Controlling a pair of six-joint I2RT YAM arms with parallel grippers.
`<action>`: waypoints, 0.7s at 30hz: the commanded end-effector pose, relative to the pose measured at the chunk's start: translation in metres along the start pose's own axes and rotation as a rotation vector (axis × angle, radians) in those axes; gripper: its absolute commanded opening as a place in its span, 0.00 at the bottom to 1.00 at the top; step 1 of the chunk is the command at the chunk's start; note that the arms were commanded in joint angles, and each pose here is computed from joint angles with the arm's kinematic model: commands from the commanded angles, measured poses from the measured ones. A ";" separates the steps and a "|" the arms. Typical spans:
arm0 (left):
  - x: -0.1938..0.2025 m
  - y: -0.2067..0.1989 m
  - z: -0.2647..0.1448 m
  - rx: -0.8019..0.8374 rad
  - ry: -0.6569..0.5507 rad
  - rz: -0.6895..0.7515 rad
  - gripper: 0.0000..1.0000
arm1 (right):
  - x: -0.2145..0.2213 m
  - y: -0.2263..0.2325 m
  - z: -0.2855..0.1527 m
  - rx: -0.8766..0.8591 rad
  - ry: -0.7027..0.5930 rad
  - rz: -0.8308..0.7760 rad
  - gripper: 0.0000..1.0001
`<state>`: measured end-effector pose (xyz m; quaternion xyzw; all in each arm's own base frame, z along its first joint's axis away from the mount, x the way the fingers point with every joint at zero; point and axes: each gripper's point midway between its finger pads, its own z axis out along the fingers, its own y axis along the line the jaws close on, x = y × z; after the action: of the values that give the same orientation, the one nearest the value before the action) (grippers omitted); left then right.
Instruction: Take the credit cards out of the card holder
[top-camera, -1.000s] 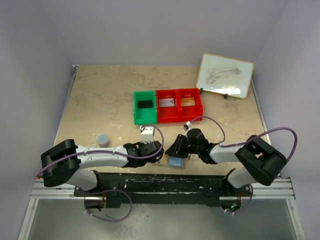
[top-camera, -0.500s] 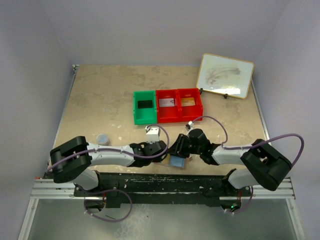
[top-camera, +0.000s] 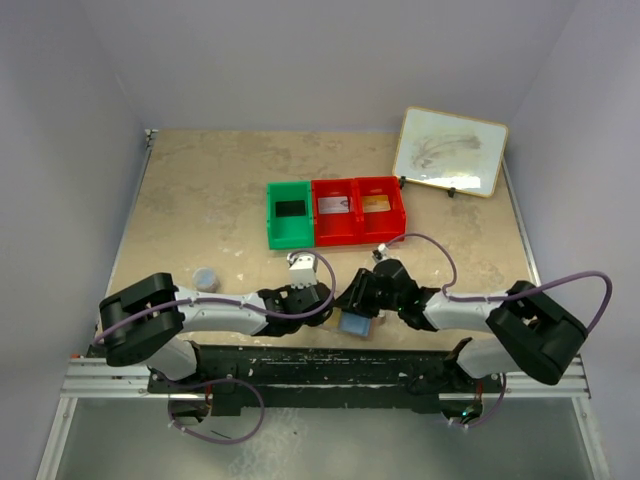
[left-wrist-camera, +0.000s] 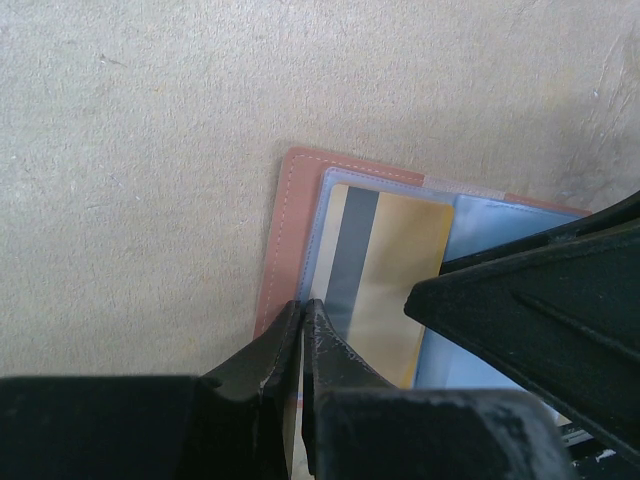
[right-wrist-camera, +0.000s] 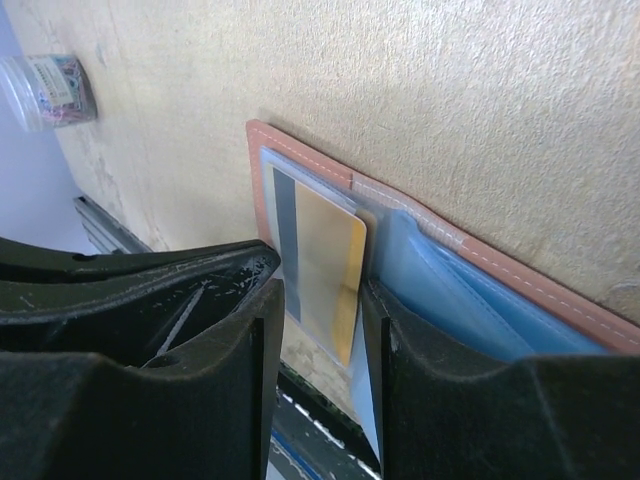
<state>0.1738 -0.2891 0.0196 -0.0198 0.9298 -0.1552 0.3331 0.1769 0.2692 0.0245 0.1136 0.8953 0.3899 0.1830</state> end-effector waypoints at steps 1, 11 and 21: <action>0.030 0.039 0.006 -0.118 0.088 0.090 0.00 | 0.012 -0.027 0.003 0.186 0.002 0.026 0.41; 0.028 0.033 0.003 -0.109 0.085 0.093 0.00 | 0.025 -0.016 -0.008 0.144 -0.015 0.076 0.40; 0.035 0.024 0.003 -0.067 0.114 0.114 0.00 | 0.028 -0.030 0.010 0.181 -0.023 0.127 0.38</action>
<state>0.1725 -0.2897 0.0189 -0.0108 0.9294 -0.1492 0.3373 0.1591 0.2798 0.0206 0.1655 0.9005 0.3656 0.1675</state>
